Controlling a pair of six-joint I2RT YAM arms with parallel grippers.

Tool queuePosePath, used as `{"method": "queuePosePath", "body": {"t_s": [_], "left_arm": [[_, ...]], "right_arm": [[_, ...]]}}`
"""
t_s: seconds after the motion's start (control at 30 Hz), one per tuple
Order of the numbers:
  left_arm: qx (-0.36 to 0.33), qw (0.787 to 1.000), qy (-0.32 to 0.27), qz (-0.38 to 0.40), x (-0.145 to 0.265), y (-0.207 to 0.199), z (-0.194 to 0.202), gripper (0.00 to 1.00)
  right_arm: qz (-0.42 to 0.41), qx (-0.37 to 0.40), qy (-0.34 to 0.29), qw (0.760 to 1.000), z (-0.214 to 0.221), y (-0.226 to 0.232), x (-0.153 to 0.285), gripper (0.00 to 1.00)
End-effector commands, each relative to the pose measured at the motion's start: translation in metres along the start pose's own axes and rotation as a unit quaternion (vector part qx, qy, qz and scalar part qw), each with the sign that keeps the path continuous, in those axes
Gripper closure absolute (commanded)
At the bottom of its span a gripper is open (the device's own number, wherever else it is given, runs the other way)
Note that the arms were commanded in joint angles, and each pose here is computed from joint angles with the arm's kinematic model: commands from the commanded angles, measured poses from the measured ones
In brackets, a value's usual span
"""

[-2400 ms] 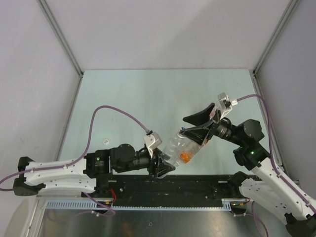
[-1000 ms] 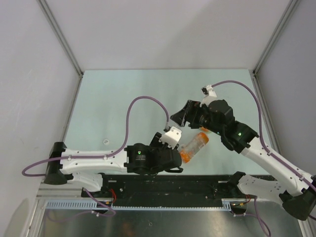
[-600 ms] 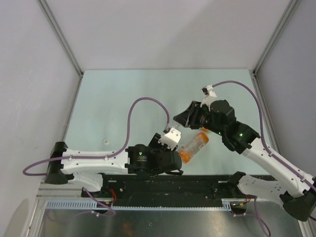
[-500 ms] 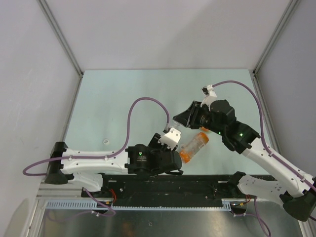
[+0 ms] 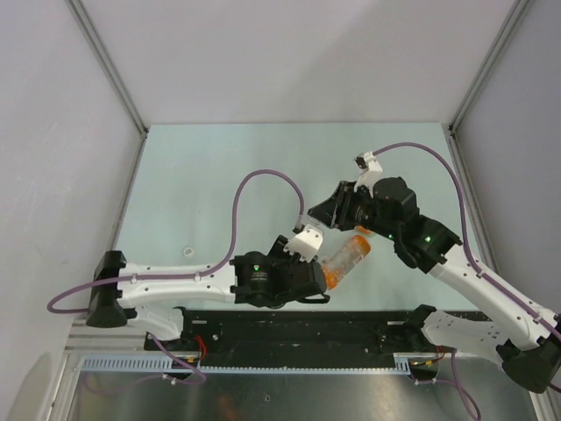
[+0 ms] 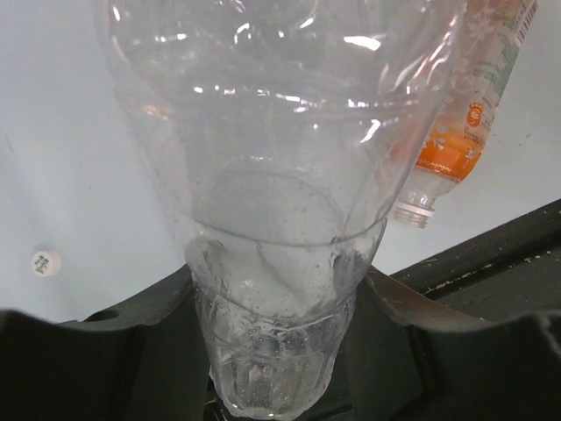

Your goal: Unscrew the bottle caps

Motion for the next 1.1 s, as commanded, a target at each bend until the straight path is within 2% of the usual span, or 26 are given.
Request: {"method": "queuePosePath", "body": {"t_s": [0.0,0.23,0.43,0.7,1.07], "left_arm": [[0.003,0.997,0.053,0.05,-0.001,-0.019,0.009,1.0],[0.038,0.983,0.064,0.17,0.007,-0.038,0.005,1.0],[0.069,0.956,0.045,0.283,0.026,-0.044,-0.004,1.0],[0.089,0.878,0.029,0.47,0.07,-0.054,-0.008,1.0],[0.047,0.787,0.036,0.614,0.109,-0.066,0.008,1.0]], "right_arm": [[-0.063,0.04,-0.043,0.996,-0.022,0.024,0.01,1.0],[-0.084,0.037,-0.049,0.995,-0.013,0.015,0.016,1.0],[-0.123,0.042,-0.079,0.988,-0.016,0.014,0.029,1.0],[-0.202,0.091,-0.132,0.966,-0.024,0.033,0.052,1.0],[-0.28,0.152,-0.193,0.928,-0.034,0.058,0.081,1.0]]}}
Point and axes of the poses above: each gripper's point midway between its finger pads, its own x axis back along the fingers, its own y axis along the line the jaws close on, z = x × y, the point moved 2 cm from there along x, back along the fingers, and after that the axes turned 15 degrees about x, right-handed, at the moved point
